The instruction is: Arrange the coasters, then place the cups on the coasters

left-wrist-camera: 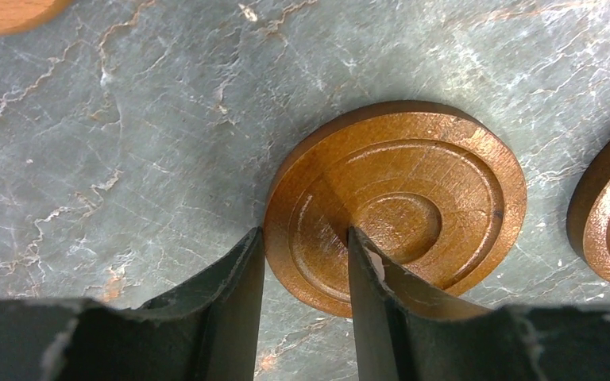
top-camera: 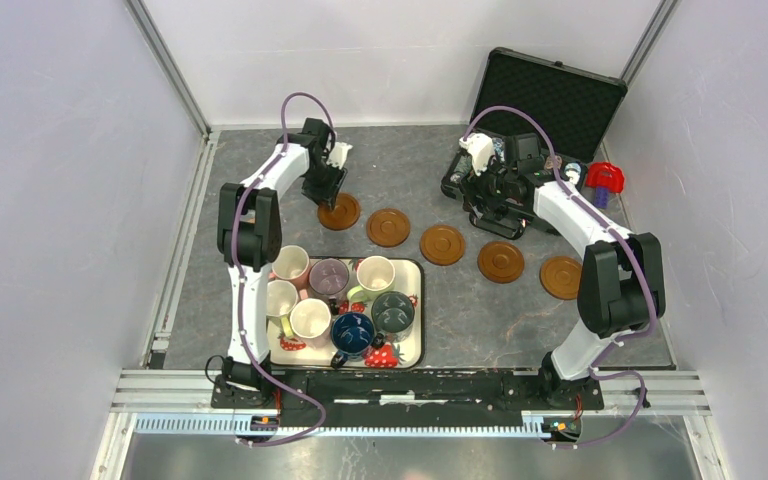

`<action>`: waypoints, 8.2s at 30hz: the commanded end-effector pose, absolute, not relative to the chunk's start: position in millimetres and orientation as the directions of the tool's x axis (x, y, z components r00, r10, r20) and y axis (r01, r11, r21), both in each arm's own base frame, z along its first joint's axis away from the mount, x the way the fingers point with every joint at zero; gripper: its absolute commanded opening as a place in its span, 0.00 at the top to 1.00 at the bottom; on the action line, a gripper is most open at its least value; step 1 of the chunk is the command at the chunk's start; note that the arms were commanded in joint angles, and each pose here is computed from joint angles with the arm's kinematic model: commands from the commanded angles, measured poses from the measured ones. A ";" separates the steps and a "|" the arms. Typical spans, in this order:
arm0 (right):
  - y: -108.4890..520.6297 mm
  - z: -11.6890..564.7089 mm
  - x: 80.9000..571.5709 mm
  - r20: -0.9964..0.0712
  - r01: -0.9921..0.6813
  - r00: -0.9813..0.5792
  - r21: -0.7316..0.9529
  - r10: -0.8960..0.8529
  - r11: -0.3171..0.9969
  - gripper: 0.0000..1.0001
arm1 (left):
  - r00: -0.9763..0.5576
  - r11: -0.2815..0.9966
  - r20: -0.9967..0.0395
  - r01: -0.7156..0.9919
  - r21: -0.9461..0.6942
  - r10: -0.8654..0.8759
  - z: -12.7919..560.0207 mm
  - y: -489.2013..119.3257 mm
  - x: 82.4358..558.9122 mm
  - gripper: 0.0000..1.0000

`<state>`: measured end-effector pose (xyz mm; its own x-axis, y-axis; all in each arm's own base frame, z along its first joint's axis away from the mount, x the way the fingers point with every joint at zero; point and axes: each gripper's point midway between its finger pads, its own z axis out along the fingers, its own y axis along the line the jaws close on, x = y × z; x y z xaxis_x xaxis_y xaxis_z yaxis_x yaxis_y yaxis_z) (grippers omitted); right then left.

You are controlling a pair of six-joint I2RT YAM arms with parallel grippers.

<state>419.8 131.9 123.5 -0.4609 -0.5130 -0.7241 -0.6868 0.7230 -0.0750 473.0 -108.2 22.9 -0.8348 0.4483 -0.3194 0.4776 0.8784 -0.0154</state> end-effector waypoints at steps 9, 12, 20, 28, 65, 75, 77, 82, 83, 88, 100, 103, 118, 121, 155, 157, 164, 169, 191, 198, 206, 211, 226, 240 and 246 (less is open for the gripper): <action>133.9 139.1 419.2 -0.752 -0.689 -0.431 -0.083 -0.499 0.720 0.23 | -0.828 0.869 -0.274 0.489 0.074 0.489 31.4 -80.9 465.4 0.53; 134.9 139.1 420.5 -0.754 -0.690 -0.431 -0.079 -0.496 0.720 0.23 | -0.827 0.871 -0.284 0.486 0.072 0.484 35.0 -81.6 467.9 0.51; 138.4 138.8 420.5 -0.749 -0.701 -0.439 -0.060 -0.497 0.710 0.23 | -0.793 0.892 -0.456 0.452 0.006 0.405 102.0 -103.1 495.4 0.28; 140.0 138.2 421.2 -0.742 -0.711 -0.444 -0.049 -0.502 0.701 0.22 | -0.745 0.952 -0.610 0.303 0.052 0.270 137.0 -65.8 570.7 0.20; 144.6 135.1 426.7 -0.728 -0.716 -0.441 -0.067 -0.525 0.694 0.22 | -0.796 0.925 -0.472 0.324 0.198 0.380 48.0 -5.5 579.1 0.23; 149.6 134.0 423.9 -0.732 -0.730 -0.441 -0.045 -0.520 0.682 0.22 | -0.855 0.927 -0.359 0.353 0.127 0.375 41.0 11.7 523.9 0.31; 149.3 135.0 423.3 -0.732 -0.731 -0.438 -0.048 -0.522 0.680 0.22 | -0.875 0.940 -0.343 0.326 0.105 0.341 39.9 29.5 514.0 0.33; 149.1 134.4 419.1 -0.732 -0.736 -0.435 -0.047 -0.525 0.676 0.22 | -0.884 0.935 -0.311 0.347 0.068 0.350 36.1 28.2 490.4 0.36; 148.8 134.7 418.2 -0.732 -0.736 -0.434 -0.048 -0.525 0.675 0.23 | -0.886 0.936 -0.305 0.348 0.060 0.349 35.2 28.0 486.3 0.37; 147.8 134.3 414.5 -0.732 -0.737 -0.432 -0.050 -0.527 0.674 0.22 | -0.898 0.941 -0.289 0.335 0.038 0.331 31.3 28.5 476.0 0.38; 149.7 135.0 416.3 -0.737 -0.738 -0.430 -0.044 -0.521 0.673 0.23 | -0.893 0.939 -0.298 0.343 0.037 0.338 39.6 27.9 474.8 0.39; 150.2 136.0 417.3 -0.739 -0.740 -0.429 -0.043 -0.519 0.672 0.23 | -0.892 0.947 -0.323 0.317 0.050 0.316 50.6 30.2 481.1 0.37; 150.8 138.2 415.0 -0.741 -0.742 -0.428 -0.039 -0.517 0.670 0.23 | -0.891 0.982 -0.415 0.186 0.038 0.185 128.0 76.7 457.9 0.35; 151.3 138.7 415.4 -0.744 -0.740 -0.429 -0.037 -0.513 0.672 0.23 | -0.916 0.986 -0.368 0.166 0.017 0.161 116.3 84.9 431.8 0.42; 147.3 136.5 413.0 -0.730 -0.732 -0.429 -0.064 -0.532 0.679 0.22 | -0.961 0.989 -0.275 -0.022 0.145 0.019 35.5 137.0 471.7 0.62; 147.5 135.1 413.3 -0.728 -0.732 -0.431 -0.062 -0.532 0.678 0.22 | -0.956 0.988 -0.294 -0.024 0.153 0.022 32.8 141.3 486.6 0.62; 146.2 136.6 414.2 -0.725 -0.733 -0.426 -0.074 -0.541 0.676 0.22 | -0.934 0.992 -0.355 -0.023 0.128 0.025 29.0 142.0 518.4 0.59; 145.5 134.9 412.0 -0.722 -0.733 -0.430 -0.072 -0.543 0.676 0.22 | -0.915 0.996 -0.403 -0.015 0.086 0.021 26.4 135.3 536.2 0.57; 149.1 137.8 412.5 -0.729 -0.738 -0.427 -0.059 -0.534 0.672 0.22 | -0.819 0.995 -0.571 0.006 0.099 0.061 90.0 136.0 576.1 0.36; 149.4 141.4 411.8 -0.735 -0.741 -0.417 -0.066 -0.535 0.668 0.22 | -0.676 0.997 -0.734 0.040 0.060 0.071 220.0 111.2 554.8 0.15; 153.7 152.9 410.6 -0.760 -0.748 -0.387 -0.073 -0.522 0.660 0.21 | -0.675 0.972 -0.719 0.236 0.002 0.165 272.7 57.6 432.8 0.00; 155.3 154.1 400.4 -0.764 -0.762 -0.371 -0.074 -0.528 0.643 0.20 | -0.688 0.867 -0.636 0.494 -0.059 0.349 254.6 18.0 342.9 0.00; 155.1 148.2 387.5 -0.761 -0.773 -0.371 -0.064 -0.532 0.631 0.19 | -0.624 0.640 -0.426 0.758 -0.128 0.655 154.4 43.9 233.1 0.15; 151.6 143.2 386.2 -0.745 -0.768 -0.388 -0.065 -0.543 0.637 0.19 | -0.568 0.602 -0.476 0.793 -0.098 0.671 99.3 38.2 250.3 0.22; 150.0 142.9 386.3 -0.740 -0.766 -0.388 -0.072 -0.548 0.639 0.19 | -0.566 0.586 -0.479 0.800 -0.125 0.671 89.1 28.8 252.4 0.23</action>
